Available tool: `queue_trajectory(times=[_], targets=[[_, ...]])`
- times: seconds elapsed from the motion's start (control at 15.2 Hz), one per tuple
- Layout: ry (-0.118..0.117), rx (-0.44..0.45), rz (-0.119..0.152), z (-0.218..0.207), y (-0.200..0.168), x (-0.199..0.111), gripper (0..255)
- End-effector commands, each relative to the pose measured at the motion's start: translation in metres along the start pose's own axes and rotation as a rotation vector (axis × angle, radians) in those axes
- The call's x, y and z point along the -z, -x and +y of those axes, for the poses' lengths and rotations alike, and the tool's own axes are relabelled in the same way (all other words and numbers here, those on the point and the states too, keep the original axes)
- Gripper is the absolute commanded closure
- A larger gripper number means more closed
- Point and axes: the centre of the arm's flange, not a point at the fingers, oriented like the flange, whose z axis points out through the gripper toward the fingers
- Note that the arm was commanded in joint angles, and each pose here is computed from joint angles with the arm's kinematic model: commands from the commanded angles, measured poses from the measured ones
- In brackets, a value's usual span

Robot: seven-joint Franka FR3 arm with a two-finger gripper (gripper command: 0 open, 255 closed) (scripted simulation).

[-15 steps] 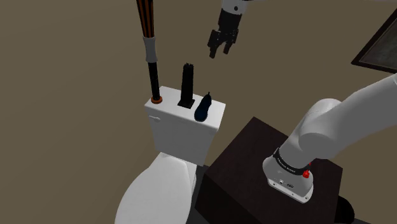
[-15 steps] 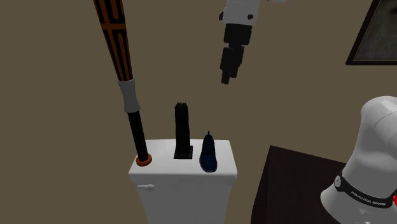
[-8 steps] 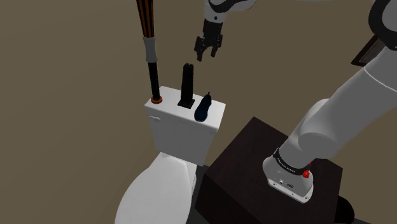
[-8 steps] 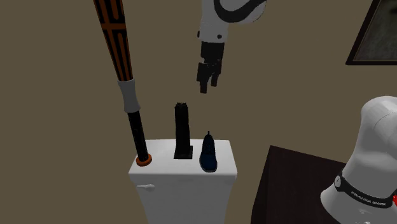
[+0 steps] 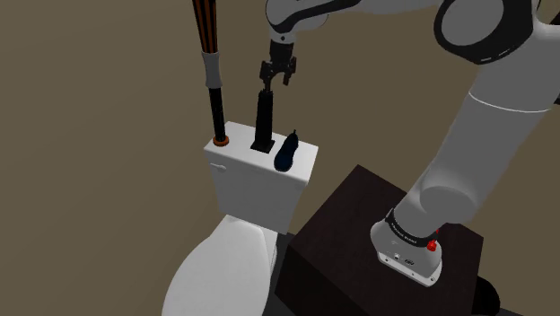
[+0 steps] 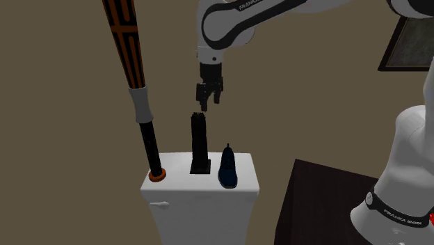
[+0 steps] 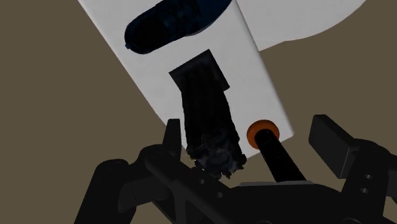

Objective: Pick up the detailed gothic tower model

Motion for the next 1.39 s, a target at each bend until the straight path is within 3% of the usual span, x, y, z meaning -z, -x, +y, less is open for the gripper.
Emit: queue_trajectory(times=[0.0, 0.2, 0.86, 0.92, 1.32], targets=[[0.005, -0.005, -0.008, 0.004, -0.025, -0.017, 0], [0.012, -0.012, -0.021, 0.011, -0.058, -0.040, 0], [0.012, -0.012, -0.022, 0.013, -0.061, -0.082, 0], [0.012, -0.012, -0.022, 0.013, -0.061, -0.083, 255], [0.012, -0.012, -0.022, 0.013, -0.061, -0.082, 255]])
